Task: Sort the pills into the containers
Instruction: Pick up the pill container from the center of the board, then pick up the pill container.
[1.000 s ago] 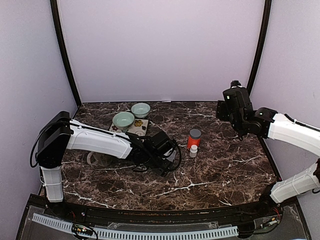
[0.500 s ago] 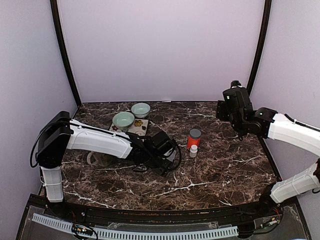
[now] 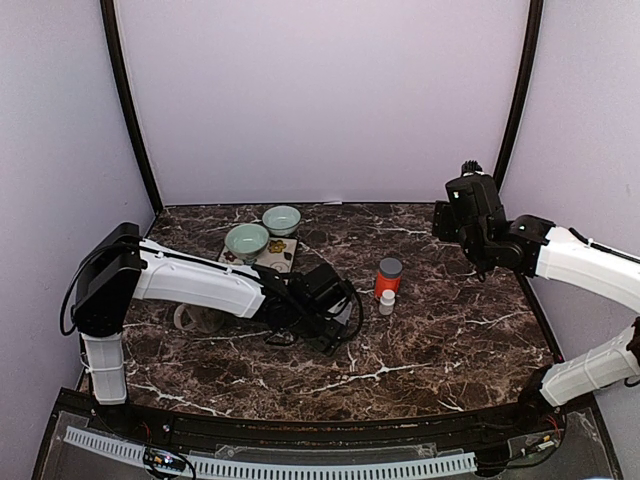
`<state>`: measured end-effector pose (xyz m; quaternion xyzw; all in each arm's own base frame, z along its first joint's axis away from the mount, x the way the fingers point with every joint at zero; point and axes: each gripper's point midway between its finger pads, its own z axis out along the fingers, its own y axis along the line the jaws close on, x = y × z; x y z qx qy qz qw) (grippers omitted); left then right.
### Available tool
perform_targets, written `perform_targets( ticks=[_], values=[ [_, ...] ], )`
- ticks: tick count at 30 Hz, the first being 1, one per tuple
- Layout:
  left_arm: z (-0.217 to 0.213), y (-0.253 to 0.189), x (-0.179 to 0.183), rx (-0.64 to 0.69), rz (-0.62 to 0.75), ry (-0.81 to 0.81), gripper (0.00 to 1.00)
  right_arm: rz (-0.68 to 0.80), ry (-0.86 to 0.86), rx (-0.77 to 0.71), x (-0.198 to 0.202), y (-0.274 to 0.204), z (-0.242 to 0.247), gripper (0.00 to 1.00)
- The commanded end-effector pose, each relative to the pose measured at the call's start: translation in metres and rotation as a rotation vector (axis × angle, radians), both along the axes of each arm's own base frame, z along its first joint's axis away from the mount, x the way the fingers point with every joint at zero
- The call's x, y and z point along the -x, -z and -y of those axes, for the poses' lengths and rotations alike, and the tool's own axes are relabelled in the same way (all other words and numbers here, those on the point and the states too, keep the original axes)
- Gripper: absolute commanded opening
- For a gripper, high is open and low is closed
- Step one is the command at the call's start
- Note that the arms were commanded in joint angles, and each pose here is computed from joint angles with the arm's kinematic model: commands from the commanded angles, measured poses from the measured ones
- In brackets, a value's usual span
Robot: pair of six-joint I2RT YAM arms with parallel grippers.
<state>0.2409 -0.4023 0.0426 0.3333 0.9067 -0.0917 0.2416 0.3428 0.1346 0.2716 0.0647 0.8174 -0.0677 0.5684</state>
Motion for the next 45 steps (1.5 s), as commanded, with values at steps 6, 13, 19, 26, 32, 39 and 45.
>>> perform_targets(
  ticks=[6, 13, 19, 26, 32, 39, 45],
  values=[
    [0.000, 0.009, 0.009, -0.045, -0.033, 0.007, 0.91, 0.023, -0.003, -0.008, -0.001, -0.008, -0.004, 0.79],
    [-0.007, 0.015, 0.004, -0.087, -0.005, -0.032, 0.89, 0.022, -0.006, -0.006, -0.002, -0.008, -0.005, 0.79],
    [-0.008, 0.012, -0.001, -0.090, 0.026, -0.050, 0.74, 0.020, -0.012, -0.008, -0.002, -0.008, -0.007, 0.79],
    [-0.005, 0.014, -0.005, -0.073, 0.049, -0.044, 0.44, 0.013, -0.030, -0.006, 0.000, -0.006, -0.012, 0.78],
    [-0.005, 0.004, -0.011, -0.060, 0.086, -0.058, 0.37, 0.011, -0.057, -0.004, 0.003, -0.011, -0.020, 0.78],
    [-0.017, -0.022, -0.027, -0.008, 0.117, -0.136, 0.36, 0.013, -0.141, -0.054, 0.010, -0.032, -0.040, 0.77],
    [-0.031, -0.060, -0.046, 0.086, 0.148, -0.216, 0.36, -0.012, -0.272, -0.198, 0.022, -0.048, -0.068, 0.74]
  ],
)
